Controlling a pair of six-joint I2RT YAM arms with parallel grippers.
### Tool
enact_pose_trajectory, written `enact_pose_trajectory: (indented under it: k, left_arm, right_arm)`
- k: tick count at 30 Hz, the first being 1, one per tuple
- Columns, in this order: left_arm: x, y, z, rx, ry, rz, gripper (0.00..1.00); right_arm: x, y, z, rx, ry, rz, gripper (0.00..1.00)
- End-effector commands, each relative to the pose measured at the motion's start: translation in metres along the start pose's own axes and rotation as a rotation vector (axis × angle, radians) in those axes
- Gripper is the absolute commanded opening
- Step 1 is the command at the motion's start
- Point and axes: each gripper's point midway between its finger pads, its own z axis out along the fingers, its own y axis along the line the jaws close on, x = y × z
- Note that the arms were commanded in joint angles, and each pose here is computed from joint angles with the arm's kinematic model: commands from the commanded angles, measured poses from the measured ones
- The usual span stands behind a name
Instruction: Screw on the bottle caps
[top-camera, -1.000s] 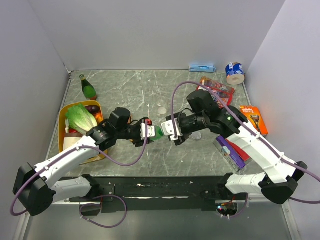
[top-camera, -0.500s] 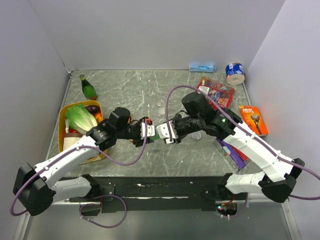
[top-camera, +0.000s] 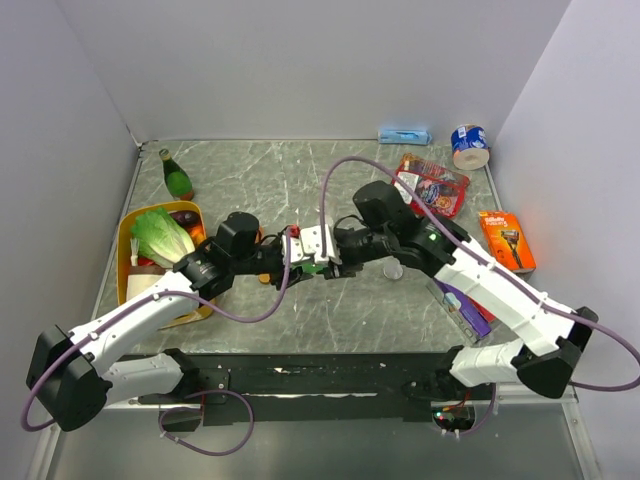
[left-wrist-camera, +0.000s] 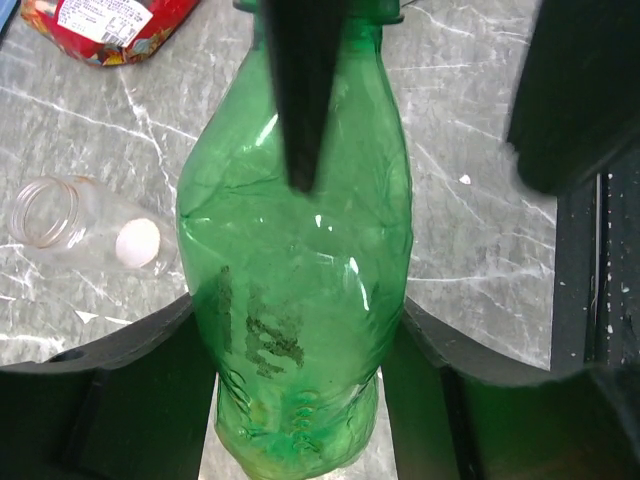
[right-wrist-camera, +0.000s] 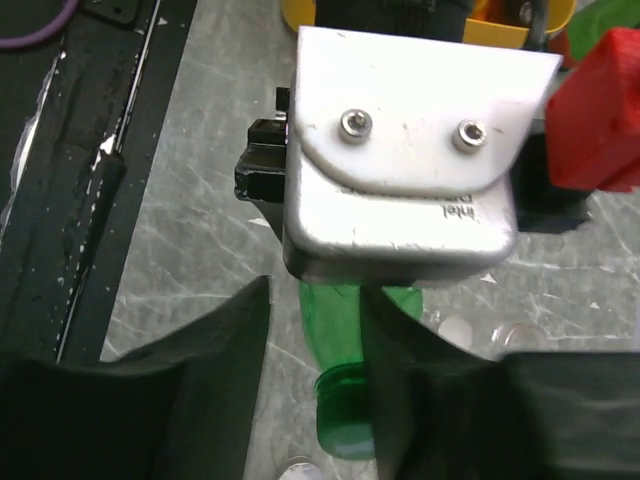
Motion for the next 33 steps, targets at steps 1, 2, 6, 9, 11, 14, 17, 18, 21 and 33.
enact_pose_trajectory:
  k: [1,2,6,9,11,14,17,18,21,33]
  left_arm:
    - [-0.019,-0.002,-0.002,0.019,-0.067,0.057,0.01]
    - [-0.012,-0.005,-0.003,0.033,-0.046,0.055,0.01]
    - [-0.004,-0.010,-0.004,0.051,-0.023,0.088,0.01]
    - [-0.004,-0.009,-0.005,0.046,-0.025,0.102,0.01]
    - [-0.005,-0.008,-0.005,0.038,-0.031,0.102,0.01]
    - [-0.008,-0.007,-0.006,0.030,-0.041,0.102,0.01]
    - [-0.008,-0.007,-0.007,0.025,-0.040,0.101,0.01]
    - [-0.008,-0.007,-0.007,0.025,-0.040,0.104,0.01]
    - [-0.009,-0.005,-0.008,0.011,-0.045,0.111,0.01]
    - [-0.018,0.003,-0.004,-0.019,-0.085,0.086,0.01]
  right_arm:
    - [-0.022,-0.009,-0.025,0.089,-0.055,-0.075,0.57]
    - [-0.025,-0.010,-0.030,0.098,-0.058,-0.131,0.58]
    - [-0.020,-0.005,-0.039,0.081,-0.018,-0.250,0.59]
    - [-0.012,0.001,-0.041,0.053,0.013,-0.295,0.59]
    - [-0.006,0.004,-0.040,0.035,0.034,-0.306,0.58]
    - [-0.001,0.003,-0.036,0.026,0.053,-0.303,0.56]
    - [0.003,0.002,-0.034,0.024,0.068,-0.283,0.53]
    - [0.003,0.001,-0.034,0.024,0.070,-0.279,0.52]
    - [0.009,-0.001,-0.033,0.029,0.088,-0.257,0.50]
    - [0.018,-0.021,-0.033,0.042,0.069,-0.052,0.13]
